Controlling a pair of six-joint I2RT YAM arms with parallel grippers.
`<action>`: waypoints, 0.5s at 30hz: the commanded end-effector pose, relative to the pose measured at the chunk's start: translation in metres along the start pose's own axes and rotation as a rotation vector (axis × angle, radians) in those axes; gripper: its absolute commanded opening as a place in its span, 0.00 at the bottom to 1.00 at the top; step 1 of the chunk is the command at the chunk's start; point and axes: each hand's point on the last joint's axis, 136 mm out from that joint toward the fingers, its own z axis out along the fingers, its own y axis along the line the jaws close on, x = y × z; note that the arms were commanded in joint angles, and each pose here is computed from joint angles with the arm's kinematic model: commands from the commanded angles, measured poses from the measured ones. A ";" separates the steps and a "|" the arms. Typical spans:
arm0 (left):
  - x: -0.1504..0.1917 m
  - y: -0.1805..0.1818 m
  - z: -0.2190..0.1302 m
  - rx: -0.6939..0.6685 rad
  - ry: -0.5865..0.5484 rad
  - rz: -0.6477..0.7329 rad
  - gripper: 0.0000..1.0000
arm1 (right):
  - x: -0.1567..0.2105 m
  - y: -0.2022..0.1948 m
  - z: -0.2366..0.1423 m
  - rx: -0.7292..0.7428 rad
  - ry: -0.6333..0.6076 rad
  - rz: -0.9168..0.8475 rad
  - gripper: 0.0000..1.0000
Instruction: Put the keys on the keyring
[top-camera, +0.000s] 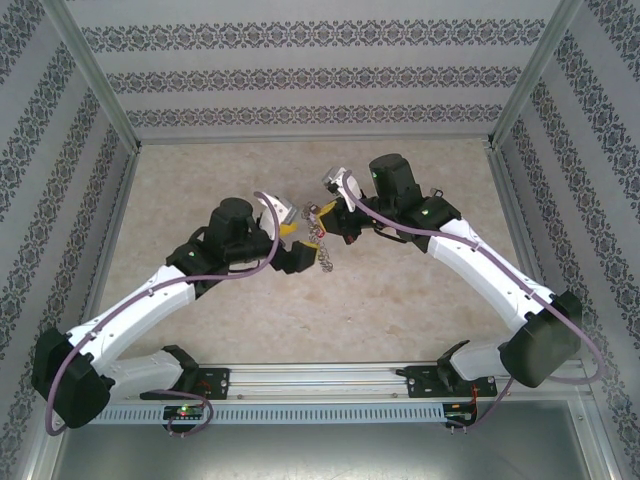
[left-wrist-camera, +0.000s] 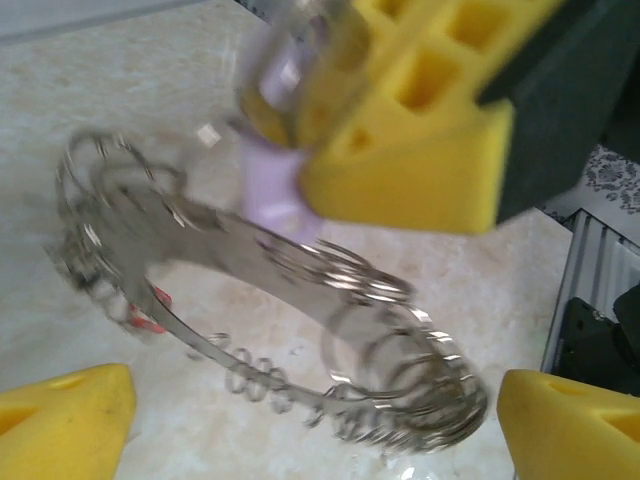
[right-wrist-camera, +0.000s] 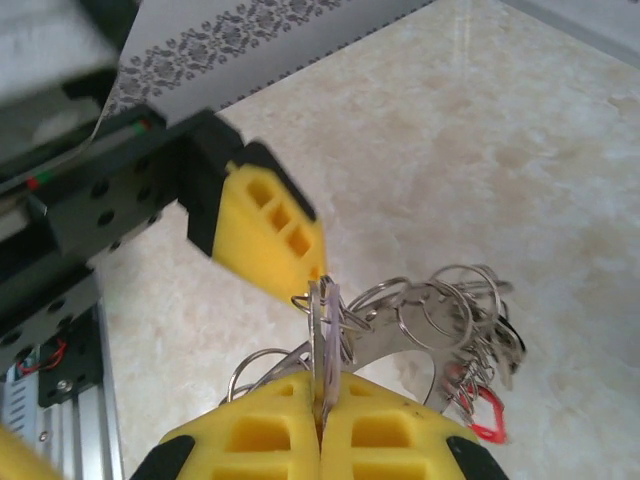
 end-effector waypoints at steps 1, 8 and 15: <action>-0.005 0.005 0.005 -0.034 -0.067 -0.045 0.95 | -0.015 -0.004 -0.014 0.074 -0.045 -0.005 0.00; 0.011 0.021 0.014 -0.127 -0.048 -0.087 0.92 | -0.013 -0.007 -0.007 0.114 -0.023 0.005 0.00; 0.018 0.053 0.021 -0.315 -0.015 0.133 0.66 | -0.006 0.007 -0.009 0.069 0.049 0.130 0.00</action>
